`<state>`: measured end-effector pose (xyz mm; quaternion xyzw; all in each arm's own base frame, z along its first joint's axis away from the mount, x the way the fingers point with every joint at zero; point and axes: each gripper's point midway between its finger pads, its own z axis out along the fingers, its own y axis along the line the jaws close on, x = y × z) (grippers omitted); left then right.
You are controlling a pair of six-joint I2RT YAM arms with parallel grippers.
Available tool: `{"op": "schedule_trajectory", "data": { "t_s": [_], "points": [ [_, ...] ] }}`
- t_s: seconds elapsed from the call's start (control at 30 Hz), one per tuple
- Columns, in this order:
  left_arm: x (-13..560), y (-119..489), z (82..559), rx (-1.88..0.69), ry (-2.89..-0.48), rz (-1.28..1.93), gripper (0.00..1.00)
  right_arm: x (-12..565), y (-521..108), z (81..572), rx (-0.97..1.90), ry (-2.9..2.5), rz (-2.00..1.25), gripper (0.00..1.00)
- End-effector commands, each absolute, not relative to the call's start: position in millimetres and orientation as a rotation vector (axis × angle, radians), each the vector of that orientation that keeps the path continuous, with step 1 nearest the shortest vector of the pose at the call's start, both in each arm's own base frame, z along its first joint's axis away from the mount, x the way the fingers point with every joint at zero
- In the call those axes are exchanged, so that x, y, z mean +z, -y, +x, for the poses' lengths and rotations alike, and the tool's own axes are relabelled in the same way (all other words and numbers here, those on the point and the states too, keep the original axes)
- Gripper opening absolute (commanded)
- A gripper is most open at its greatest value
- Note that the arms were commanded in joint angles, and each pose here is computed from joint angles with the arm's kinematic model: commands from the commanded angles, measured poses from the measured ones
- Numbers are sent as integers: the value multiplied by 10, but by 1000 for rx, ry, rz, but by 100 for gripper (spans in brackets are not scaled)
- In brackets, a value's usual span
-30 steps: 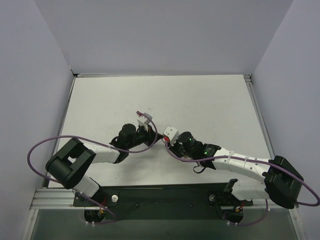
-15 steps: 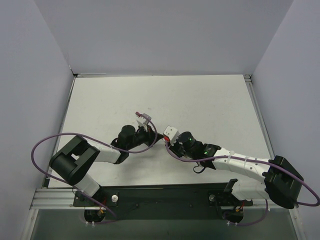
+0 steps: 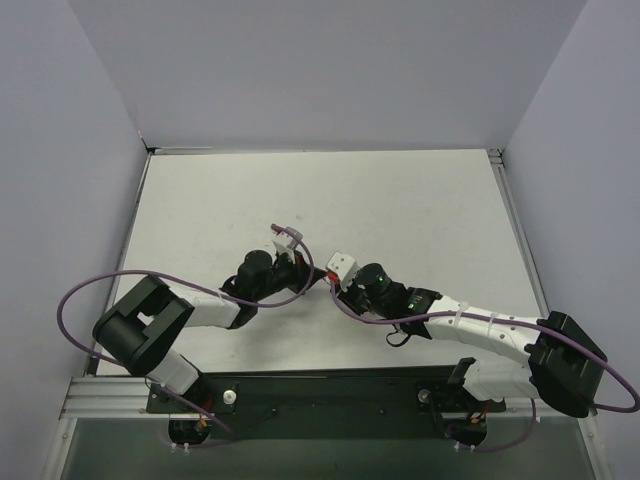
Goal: Fold the paper box
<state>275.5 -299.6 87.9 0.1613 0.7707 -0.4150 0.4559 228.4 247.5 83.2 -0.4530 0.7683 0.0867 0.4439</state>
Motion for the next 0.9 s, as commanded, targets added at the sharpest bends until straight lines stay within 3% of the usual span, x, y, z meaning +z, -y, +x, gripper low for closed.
{"op": "schedule_trajectory", "data": {
  "t_s": [0.0,0.1,0.27,0.43,0.5,0.7,0.8,0.87],
  "points": [
    [-51,2434,2436,-682,-2340,384,0,699,-2472,2018,316,-1988,-1162,34],
    [55,2465,2455,-665,-2346,392,0,711,-2464,2032,316,-1998,-1132,42],
    [254,2467,2502,-626,-2356,394,0,613,-2499,2064,308,-2007,-1140,43],
    [470,2463,2494,-625,-2340,421,0,624,-2593,2080,346,-1984,-1144,52],
    [538,2463,2491,-627,-2336,423,0,640,-2614,2096,349,-1979,-1145,49],
    [869,2359,2441,-625,-2299,414,1,642,-2628,2109,365,-1971,-1151,26],
    [1095,2257,2469,-625,-2259,370,15,728,-2709,2119,410,-1919,-1136,24],
    [1218,2187,2488,-640,-2230,335,19,795,-2790,2145,445,-1879,-1121,24]
  ]
}}
